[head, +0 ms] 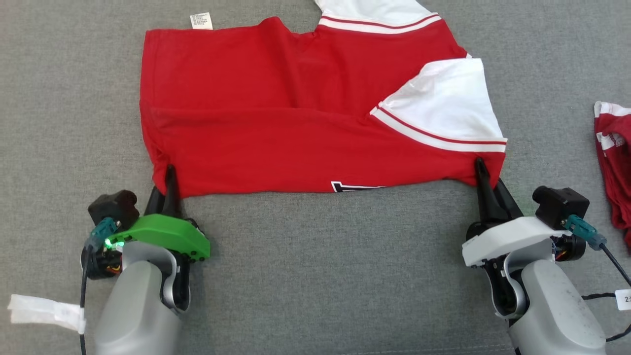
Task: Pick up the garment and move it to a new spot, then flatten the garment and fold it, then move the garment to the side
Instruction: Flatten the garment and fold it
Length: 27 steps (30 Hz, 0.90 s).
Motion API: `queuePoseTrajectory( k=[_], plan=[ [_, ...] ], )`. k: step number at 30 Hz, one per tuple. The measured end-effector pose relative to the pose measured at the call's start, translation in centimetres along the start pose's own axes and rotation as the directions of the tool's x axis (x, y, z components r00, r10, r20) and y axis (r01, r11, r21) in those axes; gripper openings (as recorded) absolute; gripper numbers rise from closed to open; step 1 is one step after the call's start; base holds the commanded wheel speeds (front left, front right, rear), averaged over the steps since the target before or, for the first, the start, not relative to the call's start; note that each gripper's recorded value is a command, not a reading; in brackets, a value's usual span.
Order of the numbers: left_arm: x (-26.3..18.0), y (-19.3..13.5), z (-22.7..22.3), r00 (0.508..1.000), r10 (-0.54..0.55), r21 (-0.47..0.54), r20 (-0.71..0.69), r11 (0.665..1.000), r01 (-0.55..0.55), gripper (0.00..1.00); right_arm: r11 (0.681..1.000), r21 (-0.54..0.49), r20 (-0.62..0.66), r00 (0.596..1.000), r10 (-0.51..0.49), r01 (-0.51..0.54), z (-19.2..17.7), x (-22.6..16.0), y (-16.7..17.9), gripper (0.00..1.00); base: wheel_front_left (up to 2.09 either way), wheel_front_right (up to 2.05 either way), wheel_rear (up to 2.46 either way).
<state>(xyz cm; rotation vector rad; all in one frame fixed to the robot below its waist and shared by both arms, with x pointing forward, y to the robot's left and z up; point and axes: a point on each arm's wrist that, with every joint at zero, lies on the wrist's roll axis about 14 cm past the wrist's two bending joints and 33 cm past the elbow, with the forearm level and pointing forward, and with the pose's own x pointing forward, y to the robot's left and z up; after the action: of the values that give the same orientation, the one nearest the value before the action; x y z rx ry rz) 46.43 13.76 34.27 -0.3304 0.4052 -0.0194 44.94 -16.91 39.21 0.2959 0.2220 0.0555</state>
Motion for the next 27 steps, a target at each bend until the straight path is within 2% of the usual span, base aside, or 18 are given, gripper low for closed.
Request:
queuePoseTrajectory(
  k=[6, 11, 12, 13, 14, 15, 20, 27],
  plan=[
    [-3.3, 0.7, -0.4, 1.0, 0.024, -0.001, 0.006, 1.0, -0.024, 0.0, 1.0, 0.024, 0.042, 0.999, -0.02, 0.019, 1.4, -2.4, -0.3, 0.0, 0.0, 0.0, 0.0],
    [-6.8, 1.2, -1.2, 0.999, 0.043, 0.0, 0.006, 0.999, -0.043, 0.0, 0.998, 0.039, 0.031, 0.999, -0.044, 0.042, 0.9, -5.8, -0.8, 0.0, 0.0, 0.0, 0.0],
    [-7.2, 1.3, -1.0, 0.999, 0.049, 0.0, 0.014, 0.999, -0.049, 0.4, 0.998, 0.041, 0.031, 0.998, -0.047, 0.046, 0.9, -6.1, -0.9, 0.0, 0.0, 0.0, 0.0],
    [-7.6, 1.5, -0.9, 0.998, 0.06, -0.002, 0.021, 0.998, -0.06, 1.0, 0.998, 0.043, 0.037, 0.998, -0.055, 0.053, 1.1, -6.5, -1.1, 0.17, 0.0, 0.0, 0.0],
    [-8.0, 1.6, -0.8, 0.997, 0.066, -0.003, 0.027, 0.998, -0.066, 1.0, 0.997, 0.045, 0.047, 0.997, -0.063, 0.061, 1.4, -6.6, -1.3, 0.74, 0.0, 0.0, 0.0],
    [-8.2, 1.6, -0.5, 0.997, 0.069, -0.002, 0.037, 0.998, -0.069, 1.0, 0.997, 0.046, 0.062, 0.996, -0.071, 0.069, 1.9, -6.7, -1.5, 1.0, 0.0, 0.0, 0.0],
    [-7.2, 0.8, 2.1, 0.993, 0.037, -0.004, 0.115, 0.999, -0.037, 1.0, 0.998, -0.046, 0.136, 0.99, -0.029, 0.036, 4.8, -5.2, -1.0, 1.0, 0.0, 0.0, 0.0],
    [-1.6, -0.7, 7.1, 0.982, -0.027, 0.079, 0.188, 0.997, 0.013, 1.0, 0.994, -0.106, 0.19, 0.98, 0.053, -0.033, 7.2, -1.5, 1.2, 1.0, 0.0, 0.0, 0.0]
  ],
)
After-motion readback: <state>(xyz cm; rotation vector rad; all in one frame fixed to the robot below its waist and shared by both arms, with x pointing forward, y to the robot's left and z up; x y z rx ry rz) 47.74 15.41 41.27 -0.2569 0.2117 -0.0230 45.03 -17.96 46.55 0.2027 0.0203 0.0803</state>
